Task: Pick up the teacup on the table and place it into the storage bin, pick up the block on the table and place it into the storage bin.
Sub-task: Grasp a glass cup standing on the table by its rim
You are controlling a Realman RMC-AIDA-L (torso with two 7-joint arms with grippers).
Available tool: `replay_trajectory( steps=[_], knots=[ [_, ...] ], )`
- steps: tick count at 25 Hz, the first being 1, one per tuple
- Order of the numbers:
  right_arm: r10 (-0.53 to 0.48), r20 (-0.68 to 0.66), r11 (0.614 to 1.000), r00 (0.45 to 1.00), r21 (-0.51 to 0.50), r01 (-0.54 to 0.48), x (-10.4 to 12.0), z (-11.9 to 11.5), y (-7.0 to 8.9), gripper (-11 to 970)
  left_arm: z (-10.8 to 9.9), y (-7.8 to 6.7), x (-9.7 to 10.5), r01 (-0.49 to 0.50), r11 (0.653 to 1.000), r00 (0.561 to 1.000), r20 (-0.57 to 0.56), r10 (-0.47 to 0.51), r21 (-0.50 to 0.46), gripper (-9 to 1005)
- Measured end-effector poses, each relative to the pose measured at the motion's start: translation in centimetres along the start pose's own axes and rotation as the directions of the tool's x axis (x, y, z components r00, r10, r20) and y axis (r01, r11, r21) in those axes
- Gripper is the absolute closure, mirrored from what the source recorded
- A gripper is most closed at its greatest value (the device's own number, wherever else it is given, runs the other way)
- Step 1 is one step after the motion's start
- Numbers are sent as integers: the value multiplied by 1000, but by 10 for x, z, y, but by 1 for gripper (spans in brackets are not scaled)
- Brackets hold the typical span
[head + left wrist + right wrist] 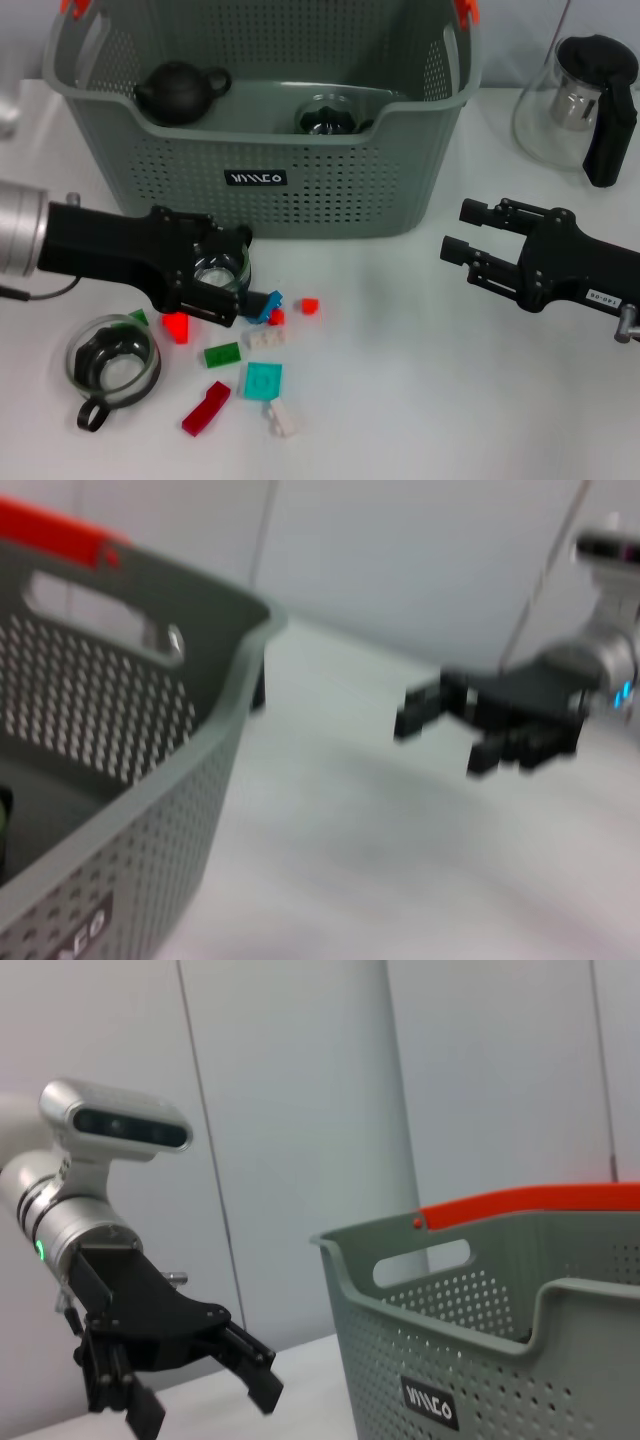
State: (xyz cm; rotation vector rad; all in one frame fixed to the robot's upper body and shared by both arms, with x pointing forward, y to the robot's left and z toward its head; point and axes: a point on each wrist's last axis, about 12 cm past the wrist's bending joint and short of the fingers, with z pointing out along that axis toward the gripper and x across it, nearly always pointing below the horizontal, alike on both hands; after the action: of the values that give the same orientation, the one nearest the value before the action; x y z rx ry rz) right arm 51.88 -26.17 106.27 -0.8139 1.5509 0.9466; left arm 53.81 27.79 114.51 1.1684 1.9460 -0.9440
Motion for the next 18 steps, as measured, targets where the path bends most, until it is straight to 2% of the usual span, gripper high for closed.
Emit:
replay_trajectory(
  steps=[4,9,12,18],
  knots=[
    [9,12,1000,1000,12,-9,2,-1,0,377,10,4,-31,-20,1000,975,-220,18,-10,62],
    [15,24,1000,1000,24,-15,3,-2,1,377,29,6,-60,-93,995,889,-453,63,-45,62],
    [18,29,999,999,27,-19,3,-2,1,376,39,9,-73,-126,988,849,-525,61,-88,62],
    [29,35,999,999,19,-30,4,-1,3,376,58,10,-82,-182,975,817,-571,76,-130,61]
  ],
)
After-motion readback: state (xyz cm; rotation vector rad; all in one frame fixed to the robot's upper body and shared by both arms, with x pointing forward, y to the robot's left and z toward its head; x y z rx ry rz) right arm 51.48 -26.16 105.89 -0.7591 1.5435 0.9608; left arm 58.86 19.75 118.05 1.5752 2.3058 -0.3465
